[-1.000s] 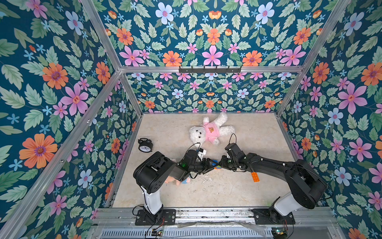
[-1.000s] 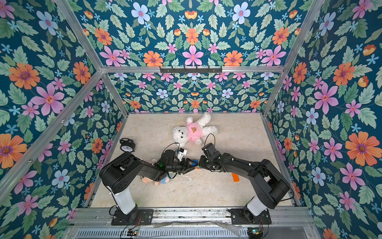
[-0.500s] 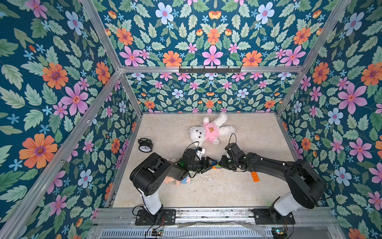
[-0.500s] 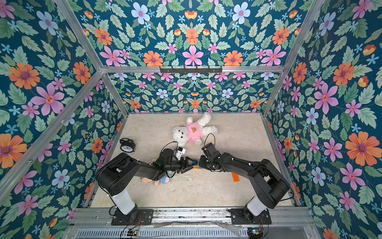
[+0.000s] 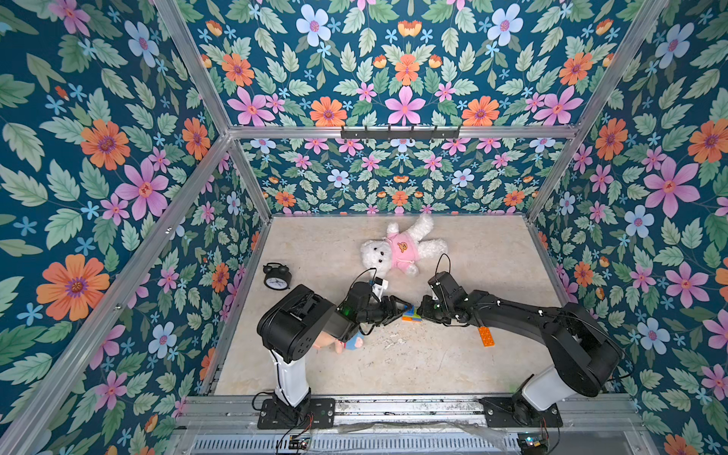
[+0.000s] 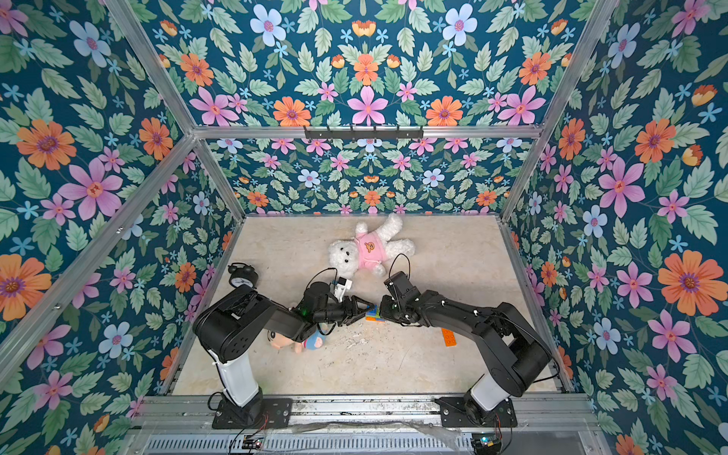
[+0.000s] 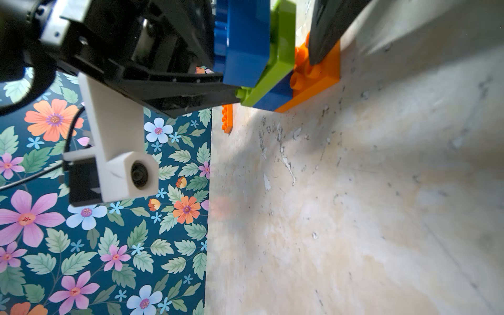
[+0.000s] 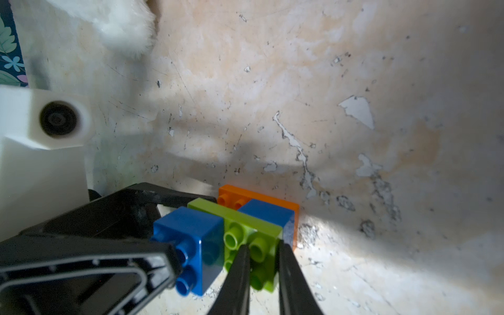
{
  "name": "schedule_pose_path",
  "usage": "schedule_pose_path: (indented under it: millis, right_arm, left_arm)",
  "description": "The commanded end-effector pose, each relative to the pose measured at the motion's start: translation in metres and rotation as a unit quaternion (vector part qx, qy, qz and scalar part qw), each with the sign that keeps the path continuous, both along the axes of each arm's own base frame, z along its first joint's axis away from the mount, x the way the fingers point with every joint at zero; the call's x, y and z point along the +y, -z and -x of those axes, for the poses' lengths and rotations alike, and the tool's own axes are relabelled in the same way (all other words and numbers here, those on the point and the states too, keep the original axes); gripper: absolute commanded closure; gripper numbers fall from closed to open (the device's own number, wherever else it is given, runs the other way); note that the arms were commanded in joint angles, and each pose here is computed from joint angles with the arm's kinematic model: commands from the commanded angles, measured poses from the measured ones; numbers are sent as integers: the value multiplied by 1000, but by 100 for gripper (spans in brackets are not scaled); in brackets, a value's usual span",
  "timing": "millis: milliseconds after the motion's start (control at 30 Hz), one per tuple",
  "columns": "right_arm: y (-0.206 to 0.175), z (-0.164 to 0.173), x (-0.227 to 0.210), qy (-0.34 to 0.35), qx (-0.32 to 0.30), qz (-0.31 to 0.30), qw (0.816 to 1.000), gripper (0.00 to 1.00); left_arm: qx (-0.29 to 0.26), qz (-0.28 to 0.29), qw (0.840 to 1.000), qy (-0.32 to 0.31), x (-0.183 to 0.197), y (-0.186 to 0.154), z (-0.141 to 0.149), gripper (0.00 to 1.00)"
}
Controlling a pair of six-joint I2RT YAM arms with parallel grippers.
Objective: Assemble the number 5 with lego
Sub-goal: Assemble the lego brick with the lego brick.
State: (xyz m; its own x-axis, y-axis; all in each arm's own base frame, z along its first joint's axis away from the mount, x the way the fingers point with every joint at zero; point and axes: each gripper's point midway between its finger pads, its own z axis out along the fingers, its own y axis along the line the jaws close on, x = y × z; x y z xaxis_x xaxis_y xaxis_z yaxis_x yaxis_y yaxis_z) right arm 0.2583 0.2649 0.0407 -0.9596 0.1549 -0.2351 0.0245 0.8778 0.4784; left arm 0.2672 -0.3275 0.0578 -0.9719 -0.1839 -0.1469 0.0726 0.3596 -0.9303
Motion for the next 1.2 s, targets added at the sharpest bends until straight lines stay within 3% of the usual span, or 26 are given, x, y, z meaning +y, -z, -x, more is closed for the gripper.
schedule_pose_path:
  millis: [0, 133, 333, 400, 567, 700, 833, 1000, 1167]
  right_arm:
    - [28, 29, -29, -2, 63, 69, 996, 80]
    - [28, 30, -30, 0, 63, 70, 996, 79]
    - [29, 30, -29, 1, 64, 69, 996, 80]
    - [30, 30, -29, 1, 65, 70, 995, 80]
    - [30, 30, -30, 0, 65, 71, 995, 80]
    - [30, 30, -30, 0, 64, 71, 995, 80]
    - [31, 30, -30, 0, 63, 70, 996, 80]
    - [32, 30, -29, -1, 67, 69, 995, 80]
    - [30, 30, -30, -1, 65, 71, 995, 80]
  left_arm:
    - [4, 7, 1000, 5, -1, 2, 3, 46]
    - [11, 8, 1000, 7, -1, 7, 6, 49]
    - [19, 0, 1000, 5, 3, 16, 9, 61]
    - [19, 1, 1000, 12, 2, 17, 11, 69]
    - [20, 0, 1000, 13, 2, 18, 11, 68]
    - [22, -1, 1000, 17, 1, 19, 11, 75]
    - [28, -9, 999, 16, 2, 23, 12, 74]
    - [32, -19, 999, 12, 4, 27, 13, 56]
    - [36, -24, 999, 9, 6, 31, 13, 50]
